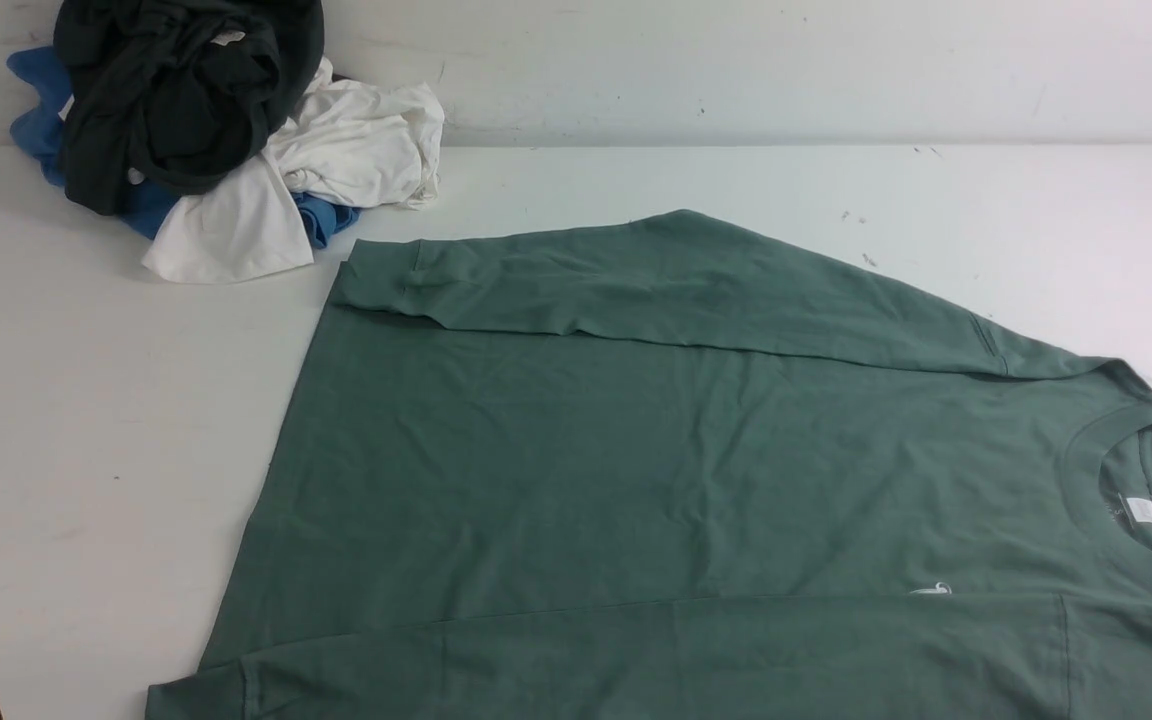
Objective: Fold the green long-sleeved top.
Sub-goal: Use the left arm to clamp the cuff closest to it
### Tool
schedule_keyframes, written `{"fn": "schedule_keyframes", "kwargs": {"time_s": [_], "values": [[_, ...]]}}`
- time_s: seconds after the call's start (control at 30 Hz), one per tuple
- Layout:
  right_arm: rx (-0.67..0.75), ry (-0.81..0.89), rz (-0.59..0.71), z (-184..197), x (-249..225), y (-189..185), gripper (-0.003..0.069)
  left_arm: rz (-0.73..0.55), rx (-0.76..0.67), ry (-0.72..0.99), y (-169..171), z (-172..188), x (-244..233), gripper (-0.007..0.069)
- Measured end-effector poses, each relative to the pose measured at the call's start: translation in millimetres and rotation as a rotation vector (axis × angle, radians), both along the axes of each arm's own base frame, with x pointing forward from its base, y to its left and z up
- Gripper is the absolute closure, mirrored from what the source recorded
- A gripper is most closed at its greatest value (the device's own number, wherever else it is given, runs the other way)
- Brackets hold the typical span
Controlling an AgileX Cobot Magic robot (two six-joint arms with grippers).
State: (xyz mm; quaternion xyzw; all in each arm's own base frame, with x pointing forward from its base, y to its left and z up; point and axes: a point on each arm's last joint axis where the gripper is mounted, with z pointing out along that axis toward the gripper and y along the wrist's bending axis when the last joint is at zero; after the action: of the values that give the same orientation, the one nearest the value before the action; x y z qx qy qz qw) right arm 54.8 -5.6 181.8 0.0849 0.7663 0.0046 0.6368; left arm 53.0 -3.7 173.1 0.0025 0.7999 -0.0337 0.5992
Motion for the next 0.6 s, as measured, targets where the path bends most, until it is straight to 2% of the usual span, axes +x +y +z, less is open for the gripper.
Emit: {"fn": "schedule_keyframes", "kwargs": {"time_s": [0.6], "values": [[0.011, 0.000, 0.003, -0.1, 0.0, 0.4, 0.0673, 0.000, 0.000, 0.000, 0.0, 0.0, 0.0, 0.0630]]}}
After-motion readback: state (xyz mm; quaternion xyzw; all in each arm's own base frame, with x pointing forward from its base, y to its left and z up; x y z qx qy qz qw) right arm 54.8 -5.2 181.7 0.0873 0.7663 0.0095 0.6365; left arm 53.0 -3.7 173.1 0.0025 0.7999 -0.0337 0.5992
